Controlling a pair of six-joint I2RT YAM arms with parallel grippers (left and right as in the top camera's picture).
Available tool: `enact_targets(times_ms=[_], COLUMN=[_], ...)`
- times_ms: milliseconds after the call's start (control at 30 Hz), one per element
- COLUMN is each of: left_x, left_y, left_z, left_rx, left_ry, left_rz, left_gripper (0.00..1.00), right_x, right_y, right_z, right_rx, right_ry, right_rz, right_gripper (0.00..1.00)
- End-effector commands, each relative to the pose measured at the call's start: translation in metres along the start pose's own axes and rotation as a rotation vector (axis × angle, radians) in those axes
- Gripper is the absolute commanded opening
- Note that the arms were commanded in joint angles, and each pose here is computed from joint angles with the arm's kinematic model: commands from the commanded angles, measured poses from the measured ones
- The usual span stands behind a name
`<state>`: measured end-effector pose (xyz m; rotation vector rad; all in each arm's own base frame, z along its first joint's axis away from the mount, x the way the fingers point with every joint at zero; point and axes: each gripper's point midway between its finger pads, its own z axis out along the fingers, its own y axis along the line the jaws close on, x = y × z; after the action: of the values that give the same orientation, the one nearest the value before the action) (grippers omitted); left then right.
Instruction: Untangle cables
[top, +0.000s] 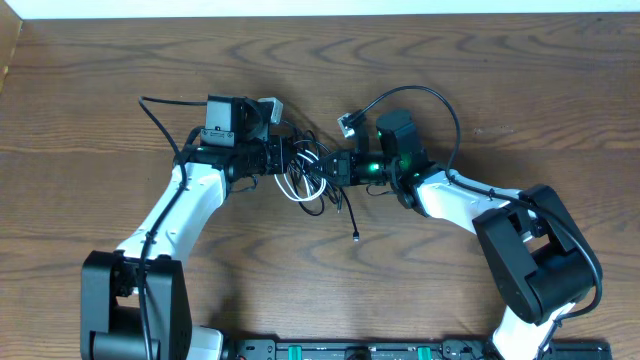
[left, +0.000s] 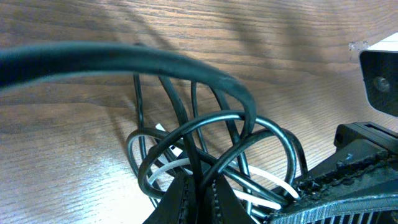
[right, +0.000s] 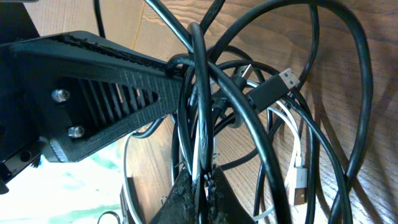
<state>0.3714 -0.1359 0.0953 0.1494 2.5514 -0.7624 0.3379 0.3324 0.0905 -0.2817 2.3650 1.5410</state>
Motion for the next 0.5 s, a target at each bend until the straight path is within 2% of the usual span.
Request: enact_targets(times_ms=[0,233,467], left_x=[-0.003,-0.014,0.001], left_y=[-0.028,-0.065,-0.089], left_z=[-0.018,-0.074,-0.122], left_rx=[0.103,0.148,0.156], left_ry=[-0.029,-0.140,-0.191], left_rz=[0.032,0.106,0.138], left_gripper=[0.08,0.07,0.08], right_x=[0.008,0.006,0.005], right_y=[-0.004,-0.007,-0.022], right_z=[0.003,0.003,0.001], right_rx=[0.004,0.020,0.094], right_ry=[0.020,0.011,-0.010], right_rz=[-0.010,-0.015,0.039], right_gripper=[0.01,0.01,0.01])
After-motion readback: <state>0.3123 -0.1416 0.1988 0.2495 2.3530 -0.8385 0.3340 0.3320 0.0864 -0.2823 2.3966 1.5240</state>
